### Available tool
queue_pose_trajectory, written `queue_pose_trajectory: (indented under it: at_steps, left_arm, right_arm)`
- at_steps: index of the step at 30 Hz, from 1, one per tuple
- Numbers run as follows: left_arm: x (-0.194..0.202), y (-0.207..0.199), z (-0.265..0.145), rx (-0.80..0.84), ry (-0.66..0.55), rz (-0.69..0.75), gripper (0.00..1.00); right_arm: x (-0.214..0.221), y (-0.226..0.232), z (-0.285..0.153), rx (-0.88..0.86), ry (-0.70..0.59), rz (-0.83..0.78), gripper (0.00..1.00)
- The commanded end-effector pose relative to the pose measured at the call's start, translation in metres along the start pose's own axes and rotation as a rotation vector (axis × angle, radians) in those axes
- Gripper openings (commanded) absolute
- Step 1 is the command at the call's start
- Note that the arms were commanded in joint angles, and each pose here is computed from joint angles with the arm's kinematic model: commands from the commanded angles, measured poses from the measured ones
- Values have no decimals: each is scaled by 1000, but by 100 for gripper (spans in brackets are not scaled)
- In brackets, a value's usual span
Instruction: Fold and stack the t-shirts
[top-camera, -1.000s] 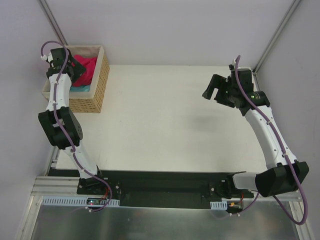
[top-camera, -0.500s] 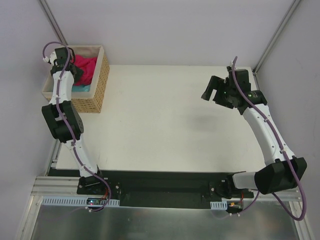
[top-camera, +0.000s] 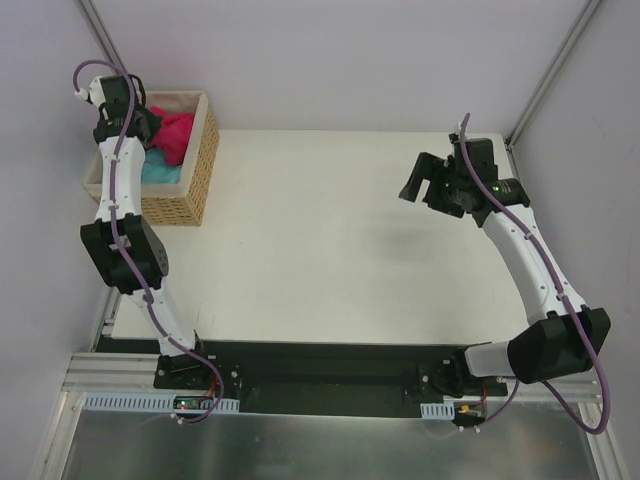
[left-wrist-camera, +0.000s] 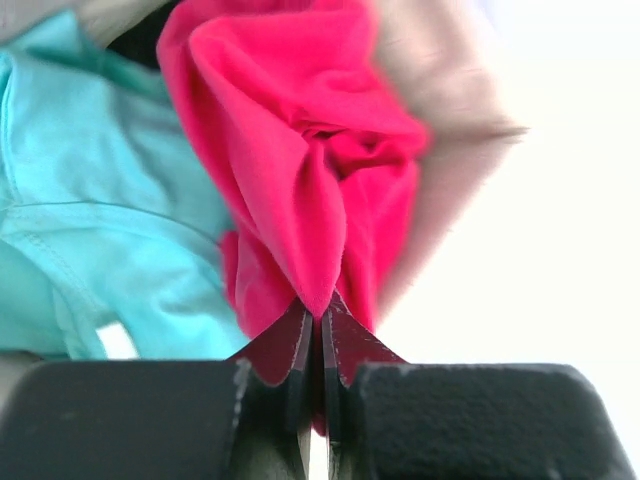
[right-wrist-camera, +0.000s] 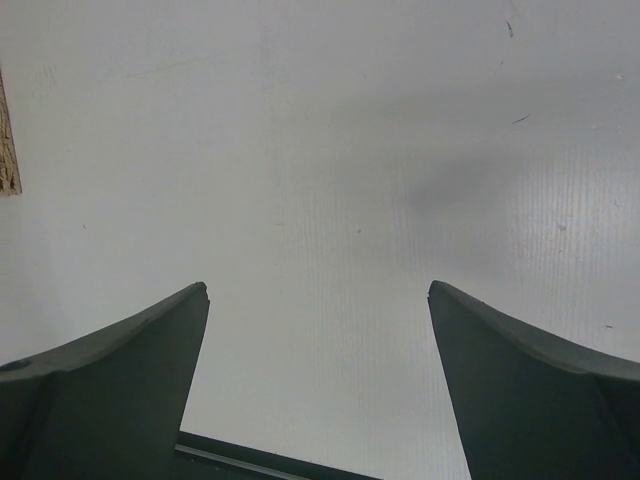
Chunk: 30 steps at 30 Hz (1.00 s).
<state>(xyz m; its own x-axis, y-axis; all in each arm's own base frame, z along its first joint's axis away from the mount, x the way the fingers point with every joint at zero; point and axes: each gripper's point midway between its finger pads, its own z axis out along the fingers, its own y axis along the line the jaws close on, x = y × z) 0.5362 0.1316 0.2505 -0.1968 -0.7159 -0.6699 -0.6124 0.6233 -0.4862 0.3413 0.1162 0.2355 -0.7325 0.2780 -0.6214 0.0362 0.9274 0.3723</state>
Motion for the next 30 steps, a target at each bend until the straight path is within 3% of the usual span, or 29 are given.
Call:
queue_pose_trajectory:
  at_steps: [1,6,10,14,18,23,24,26,27,30]
  left_arm:
    - [-78,-75,-114,235,-259,-54,0]
    - [-123,-132,-190,407,-418,-9,0]
    - [-155,-177,-276,627,-529,41,0]
    - [-154,-204,-348,808,-583,80,0]
    - [-123,-240,-400,1030,-521,98,0]
    - [-41,-256,-400,1134,-280,191,0]
    - [-11,-253,-370,1085,-197,219,0]
    - [28,-248,-361,1061,-110,238,0]
    - [63,-235,-325,975,-27,257,0]
    - [120,-213,-302,866,71,261,0]
  right_arm:
    - [-11,23,-1,-91,-19,4,96]
    - [-9,29,-1,-112,-10,1,96]
    - [-16,22,-10,-76,-61,-5,96]
    - [-26,13,-25,-27,-136,1,96]
    - [-35,-5,-34,72,-212,43,96]
    - [-36,-25,-47,183,-248,91,96]
    - [-36,-30,-51,201,-261,92,96]
    - [-36,-32,-55,211,-275,90,96]
    - [-35,-35,-57,218,-279,82,96]
    - [-31,-36,-63,213,-286,61,96]
